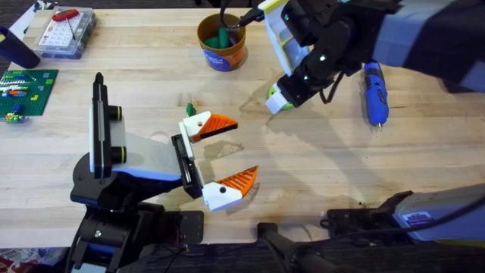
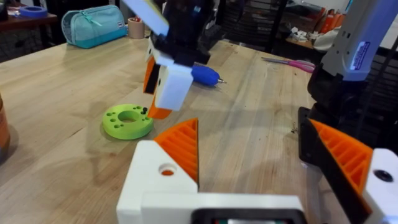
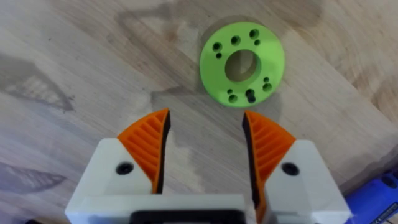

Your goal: Pick up the gripper from the table and insert it into the empty holder that is missing its gripper. Then pick up a screw, insert it into the mounting hole, and use the screwdriver to tighten it. Finally, clean up the table by picking up the vegetable and placing it into the bucket.

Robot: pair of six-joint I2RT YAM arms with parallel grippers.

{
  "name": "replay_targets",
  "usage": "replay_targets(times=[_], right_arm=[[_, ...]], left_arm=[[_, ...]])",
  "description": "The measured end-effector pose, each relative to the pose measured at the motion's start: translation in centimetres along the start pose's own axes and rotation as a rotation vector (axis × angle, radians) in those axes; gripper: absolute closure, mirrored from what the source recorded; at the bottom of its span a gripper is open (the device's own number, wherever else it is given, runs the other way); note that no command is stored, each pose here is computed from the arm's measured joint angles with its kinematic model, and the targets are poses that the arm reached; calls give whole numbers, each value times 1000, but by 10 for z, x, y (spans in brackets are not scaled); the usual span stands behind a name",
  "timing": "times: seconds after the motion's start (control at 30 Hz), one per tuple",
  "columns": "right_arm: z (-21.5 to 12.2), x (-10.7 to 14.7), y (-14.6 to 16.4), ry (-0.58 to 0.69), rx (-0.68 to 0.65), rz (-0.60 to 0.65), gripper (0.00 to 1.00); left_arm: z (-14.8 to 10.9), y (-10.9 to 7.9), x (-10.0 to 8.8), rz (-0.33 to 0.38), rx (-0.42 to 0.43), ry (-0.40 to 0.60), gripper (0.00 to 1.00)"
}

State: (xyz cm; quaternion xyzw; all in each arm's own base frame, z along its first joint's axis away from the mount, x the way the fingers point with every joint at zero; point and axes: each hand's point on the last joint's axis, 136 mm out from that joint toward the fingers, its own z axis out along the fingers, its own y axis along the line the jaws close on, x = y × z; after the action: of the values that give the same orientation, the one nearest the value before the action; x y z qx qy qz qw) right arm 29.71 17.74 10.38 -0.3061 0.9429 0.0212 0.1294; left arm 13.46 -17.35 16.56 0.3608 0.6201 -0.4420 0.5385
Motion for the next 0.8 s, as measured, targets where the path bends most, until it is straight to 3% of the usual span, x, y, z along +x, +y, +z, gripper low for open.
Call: replay_targets(times=[0.2, 0.4, 0.8], right_arm=[[8, 4, 1, 30, -2, 4, 328], [-4, 22, -1, 83, -3, 63, 328], [-70, 23, -48, -88, 47, 338, 328]], left_arm=[[0, 2, 2, -14, -9, 6, 11], [0, 3, 2, -13, -20, 5, 11], [0, 4, 2, -13, -21, 5, 11]])
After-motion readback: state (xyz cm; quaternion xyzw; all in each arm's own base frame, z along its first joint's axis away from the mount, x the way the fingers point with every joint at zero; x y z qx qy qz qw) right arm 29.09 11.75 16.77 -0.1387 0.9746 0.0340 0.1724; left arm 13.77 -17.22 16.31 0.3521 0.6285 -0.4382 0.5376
